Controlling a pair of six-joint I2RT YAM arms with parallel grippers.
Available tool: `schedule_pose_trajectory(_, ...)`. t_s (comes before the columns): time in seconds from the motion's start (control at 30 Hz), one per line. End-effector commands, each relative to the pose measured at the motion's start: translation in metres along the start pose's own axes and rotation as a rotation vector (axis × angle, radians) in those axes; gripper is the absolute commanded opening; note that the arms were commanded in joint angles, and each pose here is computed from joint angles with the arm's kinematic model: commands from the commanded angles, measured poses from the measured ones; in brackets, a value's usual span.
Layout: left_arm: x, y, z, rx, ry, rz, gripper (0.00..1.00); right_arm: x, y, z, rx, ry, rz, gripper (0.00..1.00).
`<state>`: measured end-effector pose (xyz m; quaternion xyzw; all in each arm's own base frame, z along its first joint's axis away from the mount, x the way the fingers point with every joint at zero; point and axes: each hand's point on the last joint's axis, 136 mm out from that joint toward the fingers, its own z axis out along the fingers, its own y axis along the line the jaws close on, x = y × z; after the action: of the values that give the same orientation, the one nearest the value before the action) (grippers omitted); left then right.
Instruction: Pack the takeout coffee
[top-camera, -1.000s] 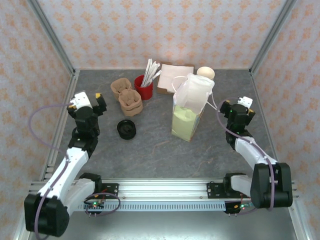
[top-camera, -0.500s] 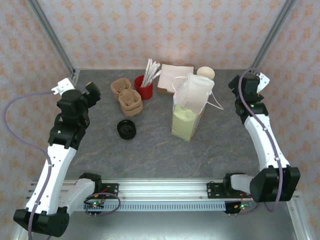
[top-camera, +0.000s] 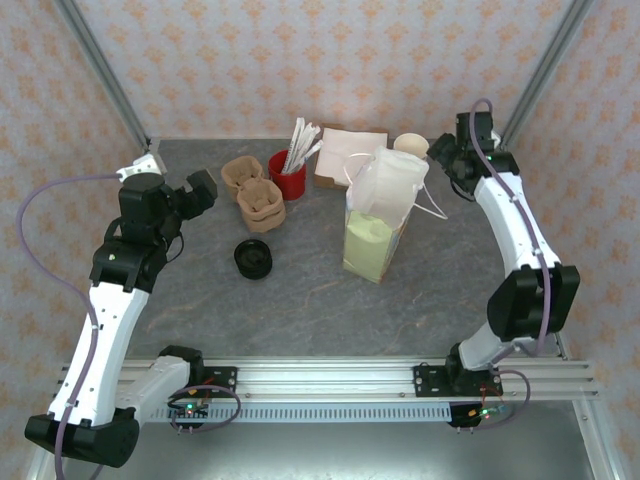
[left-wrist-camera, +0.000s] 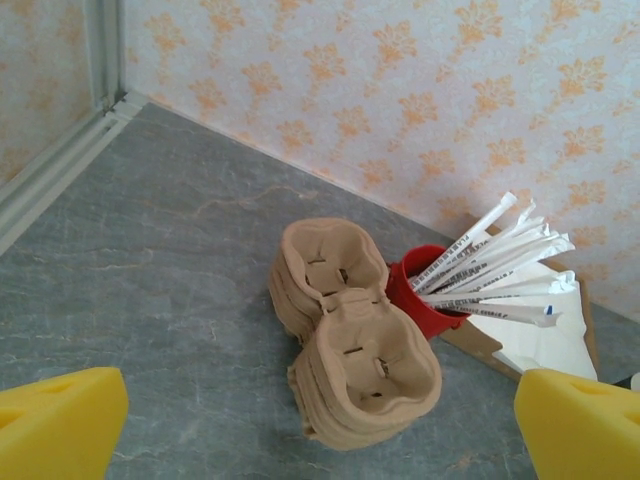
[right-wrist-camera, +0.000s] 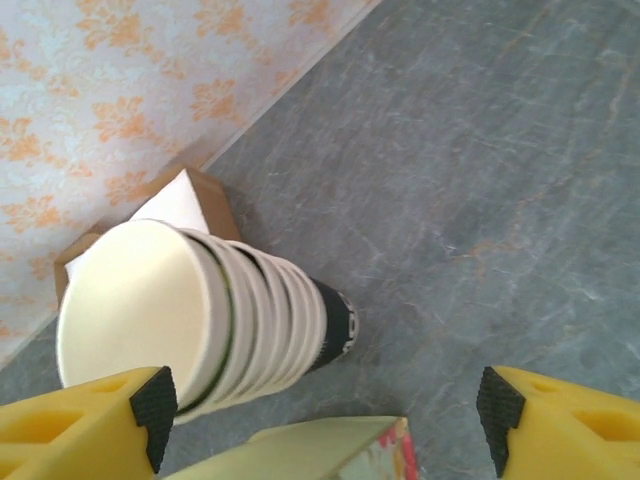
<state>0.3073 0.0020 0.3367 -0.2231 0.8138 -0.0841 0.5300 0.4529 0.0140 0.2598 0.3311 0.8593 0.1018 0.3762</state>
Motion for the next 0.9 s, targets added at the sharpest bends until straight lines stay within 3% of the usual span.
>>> schedule_pose_trajectory(0.0,0.007,-0.004,-0.008,0.021,0.041,0.007,1.00,0.002,0.016,0.003,-0.009,0.032,-0.006,0.77)
schedule_pose_trajectory(0.33,0.012,0.001,-0.008,0.004,0.057,0.010,1.00,0.003,0.037,0.031,0.019,0.068,-0.052,0.60)
schedule_pose_trajectory(0.6,0.014,0.004,-0.008,-0.011,0.061,0.005,1.00,0.005,0.036,0.045,0.047,0.079,-0.066,0.54)
schedule_pose_trajectory(0.87,0.018,0.010,-0.009,-0.032,0.065,0.006,1.00,0.007,0.041,0.055,0.038,0.092,-0.069,0.39)
